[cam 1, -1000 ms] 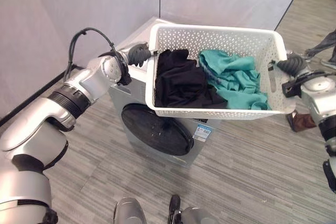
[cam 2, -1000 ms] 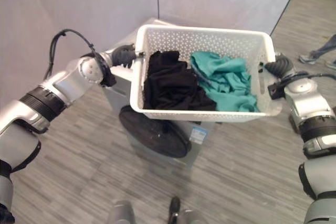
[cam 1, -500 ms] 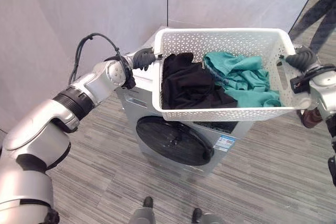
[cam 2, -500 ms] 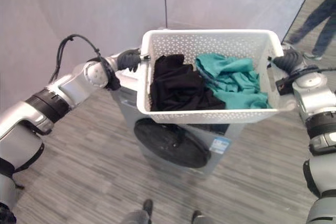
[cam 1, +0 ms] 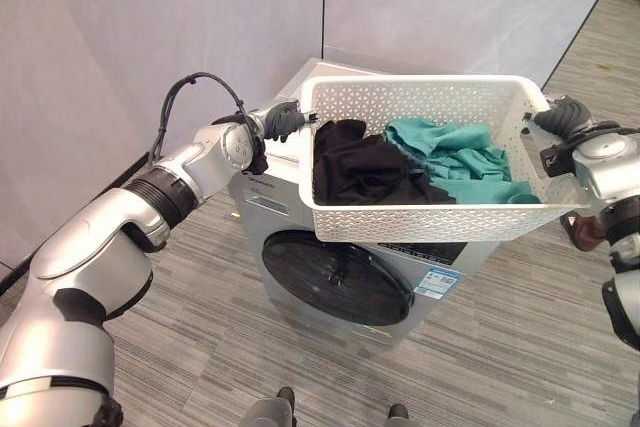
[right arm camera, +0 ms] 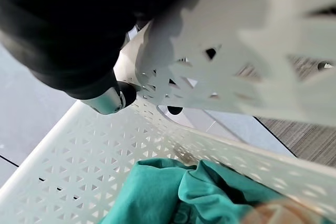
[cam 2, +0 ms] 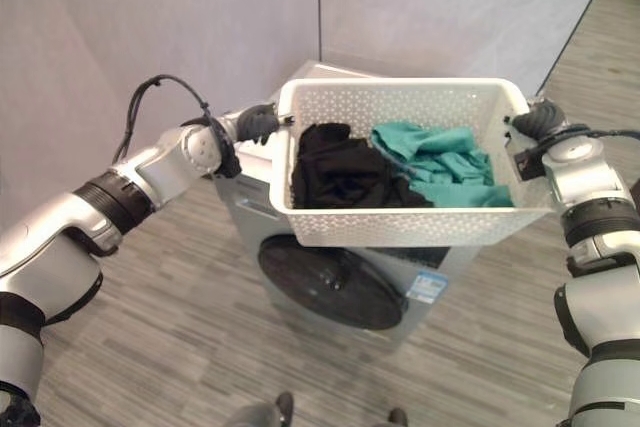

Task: Grab the laundry basket,head to the washer,open it,put in the laundry and shut it.

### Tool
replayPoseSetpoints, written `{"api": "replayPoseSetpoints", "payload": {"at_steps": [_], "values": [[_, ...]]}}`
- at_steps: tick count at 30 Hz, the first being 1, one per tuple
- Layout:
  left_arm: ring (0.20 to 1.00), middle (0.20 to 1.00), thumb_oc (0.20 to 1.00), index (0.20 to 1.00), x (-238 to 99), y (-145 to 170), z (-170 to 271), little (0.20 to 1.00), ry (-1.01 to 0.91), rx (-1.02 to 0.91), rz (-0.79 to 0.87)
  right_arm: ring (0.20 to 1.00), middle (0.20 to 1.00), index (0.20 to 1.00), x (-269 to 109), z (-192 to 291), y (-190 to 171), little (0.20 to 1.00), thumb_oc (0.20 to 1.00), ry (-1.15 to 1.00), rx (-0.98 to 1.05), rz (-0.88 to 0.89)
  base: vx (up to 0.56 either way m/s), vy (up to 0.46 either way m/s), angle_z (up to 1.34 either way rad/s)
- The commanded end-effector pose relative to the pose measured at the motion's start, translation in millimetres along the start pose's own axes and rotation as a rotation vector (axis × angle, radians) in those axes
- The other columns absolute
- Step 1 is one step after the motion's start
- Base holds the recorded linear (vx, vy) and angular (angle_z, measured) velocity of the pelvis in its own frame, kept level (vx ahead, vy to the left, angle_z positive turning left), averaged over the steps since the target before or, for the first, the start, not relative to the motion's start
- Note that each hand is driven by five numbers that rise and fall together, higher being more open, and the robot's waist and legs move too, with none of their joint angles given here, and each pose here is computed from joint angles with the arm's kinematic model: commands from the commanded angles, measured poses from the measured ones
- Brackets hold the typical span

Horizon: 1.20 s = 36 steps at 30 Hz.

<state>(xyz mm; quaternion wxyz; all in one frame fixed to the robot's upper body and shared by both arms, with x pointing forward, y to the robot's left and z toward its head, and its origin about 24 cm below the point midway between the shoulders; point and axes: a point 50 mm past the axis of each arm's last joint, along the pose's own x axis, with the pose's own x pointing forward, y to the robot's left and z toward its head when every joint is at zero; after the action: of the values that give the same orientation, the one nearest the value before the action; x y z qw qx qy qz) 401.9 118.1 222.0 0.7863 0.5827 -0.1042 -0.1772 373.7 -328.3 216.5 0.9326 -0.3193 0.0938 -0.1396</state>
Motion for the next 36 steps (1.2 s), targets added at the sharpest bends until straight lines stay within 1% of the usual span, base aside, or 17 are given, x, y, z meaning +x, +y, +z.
{"api": "replayPoseSetpoints", "payload": {"at_steps": [1,3,9,10,11,14,19,23,27,28,32,36], "values": [[0.200,0.200,0.200,0.200,13,52,79,0.200,-0.252,0.079,0.174,0.200,0.200,0.200,-4,56,15,0.200,0.200,-0.256,0.043,0.005,0.12,-0.204,0.22],[0.200,0.200,0.200,0.200,16,58,95,0.200,-0.288,0.055,0.206,0.200,0.200,0.200,-5,71,16,0.200,0.200,-0.296,0.052,-0.009,0.11,-0.169,0.16],[0.200,0.200,0.200,0.200,23,64,116,0.200,-0.306,0.059,0.237,0.200,0.200,0.200,4,94,13,0.200,0.200,-0.255,0.001,-0.040,0.08,-0.088,0.13],[0.200,0.200,0.200,0.200,23,67,119,0.200,-0.304,0.070,0.247,0.200,0.200,0.200,5,97,13,0.200,0.200,-0.245,-0.011,-0.045,0.04,-0.042,0.19],[0.200,0.200,0.200,0.200,27,76,122,0.200,-0.266,0.133,0.273,0.200,0.200,0.200,7,105,11,0.200,0.200,-0.210,-0.016,-0.057,0.02,-0.018,0.15],[0.200,0.200,0.200,0.200,28,81,126,0.200,-0.260,0.162,0.293,0.200,0.200,0.200,7,112,11,0.200,0.200,-0.207,-0.018,-0.062,-0.01,-0.002,0.02],[0.200,0.200,0.200,0.200,22,118,137,0.200,-0.221,0.248,0.403,0.200,0.200,0.200,5,135,8,0.200,0.200,-0.208,-0.017,-0.076,-0.06,0.032,-0.02],[0.200,0.200,0.200,0.200,14,139,147,0.200,-0.238,0.240,0.469,0.200,0.200,0.200,0,151,6,0.200,0.200,-0.237,-0.010,-0.093,-0.02,0.035,0.05],[0.200,0.200,0.200,0.200,9,150,155,0.200,-0.258,0.236,0.517,0.200,0.200,0.200,-4,168,9,0.200,0.200,-0.278,-0.020,-0.086,0.03,0.048,0.05],[0.200,0.200,0.200,0.200,10,150,154,0.200,-0.253,0.234,0.515,0.200,0.200,0.200,-7,178,11,0.200,0.200,-0.296,-0.030,-0.085,0.03,0.050,0.13],[0.200,0.200,0.200,0.200,10,152,157,0.200,-0.241,0.240,0.529,0.200,0.200,0.200,-12,189,8,0.200,0.200,-0.307,-0.026,-0.095,0.00,0.040,0.09],[0.200,0.200,0.200,0.200,9,154,167,0.200,-0.264,0.232,0.545,0.200,0.200,0.200,-19,200,-15,0.200,0.200,-0.313,-0.023,-0.163,-0.03,0.021,0.07]]}}
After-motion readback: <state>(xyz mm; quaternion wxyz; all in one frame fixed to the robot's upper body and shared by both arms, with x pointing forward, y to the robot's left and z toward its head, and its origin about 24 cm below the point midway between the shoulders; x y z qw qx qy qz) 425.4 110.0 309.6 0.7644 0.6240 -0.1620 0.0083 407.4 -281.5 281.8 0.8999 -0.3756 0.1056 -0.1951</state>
